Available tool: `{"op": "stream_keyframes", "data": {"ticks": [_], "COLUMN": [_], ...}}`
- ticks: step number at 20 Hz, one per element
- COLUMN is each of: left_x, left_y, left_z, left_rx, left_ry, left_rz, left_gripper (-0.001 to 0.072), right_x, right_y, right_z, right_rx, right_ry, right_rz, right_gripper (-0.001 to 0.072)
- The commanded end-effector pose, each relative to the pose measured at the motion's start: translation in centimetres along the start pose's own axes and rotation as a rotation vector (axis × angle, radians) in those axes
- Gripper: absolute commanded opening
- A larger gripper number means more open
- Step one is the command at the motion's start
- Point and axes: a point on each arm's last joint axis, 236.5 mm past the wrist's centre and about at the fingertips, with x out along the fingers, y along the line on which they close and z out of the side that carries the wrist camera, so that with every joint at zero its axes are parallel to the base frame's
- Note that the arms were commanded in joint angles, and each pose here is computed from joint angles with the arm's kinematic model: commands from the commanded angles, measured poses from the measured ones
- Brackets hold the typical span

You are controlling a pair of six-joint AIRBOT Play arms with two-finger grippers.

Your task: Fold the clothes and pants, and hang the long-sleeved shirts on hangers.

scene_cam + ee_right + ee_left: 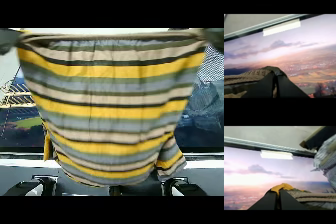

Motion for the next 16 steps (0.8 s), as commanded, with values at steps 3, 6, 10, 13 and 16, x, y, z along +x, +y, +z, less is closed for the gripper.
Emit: {"op": "stream_keyframes", "data": {"ticks": [3, 6, 10, 13, 16], "left_x": [15.6, 20.2, 21.1, 19.1, 15.7], "left_y": [8.0, 11.0, 12.3, 11.5, 10.6], "left_z": [-10.7, -18.6, -26.1, -28.5, -26.4], "left_rx": [-0.103, -0.155, -0.288, -0.354, -0.335], "left_ry": [0.167, 0.318, 0.519, 0.662, 0.726], "left_rz": [0.085, 0.125, 0.168, 0.171, 0.147], "left_gripper": [0.002, 0.0019, 0.0022, 0.0426, 0.072], "right_x": [18.9, 26.0, 29.7, 27.6, 22.1], "right_y": [-4.7, -8.5, -9.8, -9.6, -9.8], "right_z": [-6.3, -12.0, -20.9, -23.3, -22.1], "right_rx": [0.149, 0.216, 0.357, 0.324, 0.176], "right_ry": [0.182, 0.287, 0.535, 0.669, 0.765], "right_rz": [0.007, -0.039, -0.033, -0.041, -0.037], "right_gripper": [0.0024, 0.0025, 0.0159, 0.053, 0.0685]}}
